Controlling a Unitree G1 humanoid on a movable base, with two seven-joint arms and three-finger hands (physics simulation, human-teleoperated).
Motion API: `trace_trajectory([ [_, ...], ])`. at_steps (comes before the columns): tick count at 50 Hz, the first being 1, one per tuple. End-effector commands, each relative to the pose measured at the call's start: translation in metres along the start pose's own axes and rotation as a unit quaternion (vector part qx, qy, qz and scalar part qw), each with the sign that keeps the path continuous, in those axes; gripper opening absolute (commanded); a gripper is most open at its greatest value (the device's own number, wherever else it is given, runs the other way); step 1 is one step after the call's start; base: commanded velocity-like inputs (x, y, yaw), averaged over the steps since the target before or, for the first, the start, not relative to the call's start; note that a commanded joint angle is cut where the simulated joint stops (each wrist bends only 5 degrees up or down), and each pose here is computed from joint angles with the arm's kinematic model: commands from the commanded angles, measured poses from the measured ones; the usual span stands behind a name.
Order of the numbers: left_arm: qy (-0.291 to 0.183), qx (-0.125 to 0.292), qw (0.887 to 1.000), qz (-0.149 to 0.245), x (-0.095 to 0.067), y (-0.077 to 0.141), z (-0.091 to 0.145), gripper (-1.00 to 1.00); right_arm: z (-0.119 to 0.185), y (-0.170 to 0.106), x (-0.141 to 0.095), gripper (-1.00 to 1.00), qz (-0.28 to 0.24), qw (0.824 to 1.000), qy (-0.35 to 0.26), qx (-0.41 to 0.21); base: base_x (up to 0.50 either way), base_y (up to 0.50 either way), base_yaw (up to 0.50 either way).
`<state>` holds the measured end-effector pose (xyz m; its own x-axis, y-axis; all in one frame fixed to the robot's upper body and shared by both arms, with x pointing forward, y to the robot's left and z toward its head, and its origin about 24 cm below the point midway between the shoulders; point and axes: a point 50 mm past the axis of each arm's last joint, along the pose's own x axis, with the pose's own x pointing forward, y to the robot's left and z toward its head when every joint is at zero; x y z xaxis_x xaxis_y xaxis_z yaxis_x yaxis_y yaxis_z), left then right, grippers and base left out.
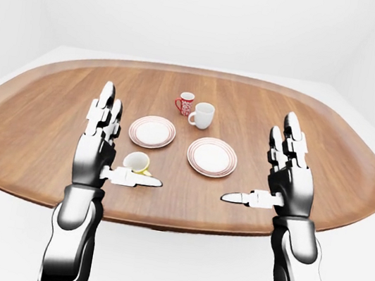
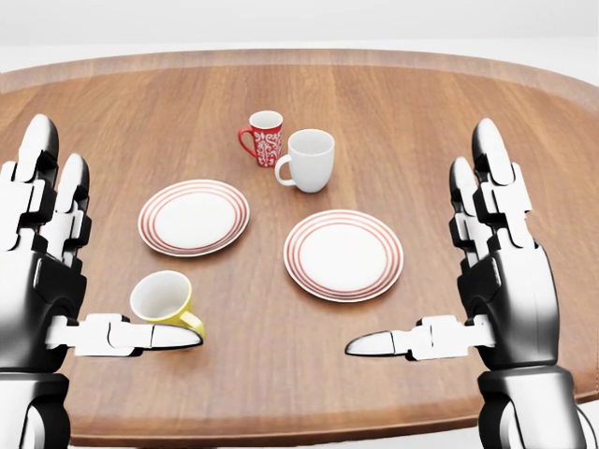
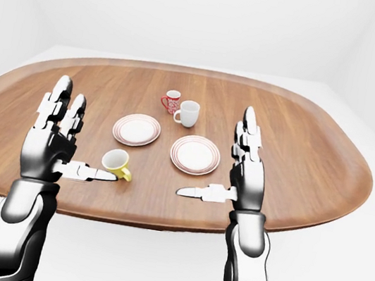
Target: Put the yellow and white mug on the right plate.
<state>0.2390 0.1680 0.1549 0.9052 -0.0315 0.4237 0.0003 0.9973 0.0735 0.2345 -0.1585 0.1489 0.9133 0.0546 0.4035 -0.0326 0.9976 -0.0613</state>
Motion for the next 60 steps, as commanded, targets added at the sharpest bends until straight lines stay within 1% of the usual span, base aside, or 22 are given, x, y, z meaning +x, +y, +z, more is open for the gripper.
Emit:
trace_trajectory([
  [1, 0.002, 0.0, 1.0, 0.0, 0.0, 0.0, -0.001, 1.0, 0.0, 0.002, -0.001, 1.0, 0.006, 1.0, 0.0, -0.001, 0.5, 0.0, 0.0],
  [8, 0.003, -0.001, 1.0, -0.001, 0.001, 0.0, -0.002, 1.0, -0.003, 0.002, -0.001, 1.0, 0.008, 1.0, 0.006, 0.009, 0.47, 0.02, 0.0],
  [9, 0.006, -0.002, 1.0, -0.002, 0.0, -0.001, -0.003, 1.0, -0.004, 0.004, -0.002, 1.0, 0.017, 1.0, 0.01, 0.011, 0.2, 0.5, 0.0],
  [15, -0.003, -0.002, 1.0, -0.002, 0.0, -0.001, 0.001, 1.0, -0.001, 0.005, -0.002, 1.0, 0.02, 1.0, 0.003, 0.007, 0.19, 0.5, 0.0],
  [17, -0.002, -0.003, 1.0, -0.003, -0.002, -0.002, 0.001, 1.0, -0.005, 0.005, -0.002, 1.0, 0.016, 1.0, 0.011, 0.007, 0.0, 0.0, 0.0],
  [30, -0.007, -0.003, 1.0, -0.004, -0.001, -0.002, 0.004, 1.0, -0.002, 0.008, -0.003, 1.0, 0.027, 1.0, 0.007, 0.011, 0.0, 0.0, 0.0],
  [35, 0.0, -0.004, 1.0, -0.004, -0.001, -0.002, 0.0, 1.0, -0.004, 0.008, -0.003, 1.0, 0.026, 1.0, 0.01, 0.01, 0.0, 0.29, 0.0],
  [38, -0.007, -0.003, 1.0, -0.004, 0.0, -0.002, 0.003, 1.0, -0.006, 0.007, -0.002, 1.0, 0.027, 1.0, 0.014, 0.0, 0.0, 0.47, 0.0],
  [41, -0.005, -0.003, 1.0, -0.004, -0.001, -0.001, 0.003, 1.0, -0.006, 0.007, -0.001, 1.0, 0.02, 1.0, 0.014, -0.005, 0.0, 0.0, 0.0],
  [48, -0.006, -0.003, 1.0, -0.003, -0.001, -0.002, 0.003, 1.0, -0.008, 0.008, -0.001, 1.0, 0.022, 1.0, 0.019, -0.006, 0.0, 0.0, 0.0],
  [51, -0.008, -0.004, 1.0, -0.004, -0.001, -0.002, 0.004, 1.0, -0.001, 0.006, -0.002, 1.0, 0.021, 1.0, 0.002, 0.021, 0.0, 0.0, 0.0],
  [52, -0.01, -0.003, 1.0, -0.003, -0.001, -0.001, 0.005, 1.0, 0.004, 0.005, -0.003, 1.0, 0.019, 0.999, -0.009, 0.032, 0.5, 0.0, 0.0],
  [58, -0.001, -0.004, 1.0, -0.004, -0.001, -0.002, 0.001, 1.0, 0.004, 0.005, -0.003, 1.0, 0.021, 0.999, -0.009, 0.031, 0.5, 0.0, 0.0],
  [60, -0.01, -0.004, 1.0, -0.004, -0.001, -0.002, 0.005, 1.0, 0.003, 0.005, -0.003, 1.0, 0.021, 0.999, -0.006, 0.032, 0.5, 0.0, 0.0],
])
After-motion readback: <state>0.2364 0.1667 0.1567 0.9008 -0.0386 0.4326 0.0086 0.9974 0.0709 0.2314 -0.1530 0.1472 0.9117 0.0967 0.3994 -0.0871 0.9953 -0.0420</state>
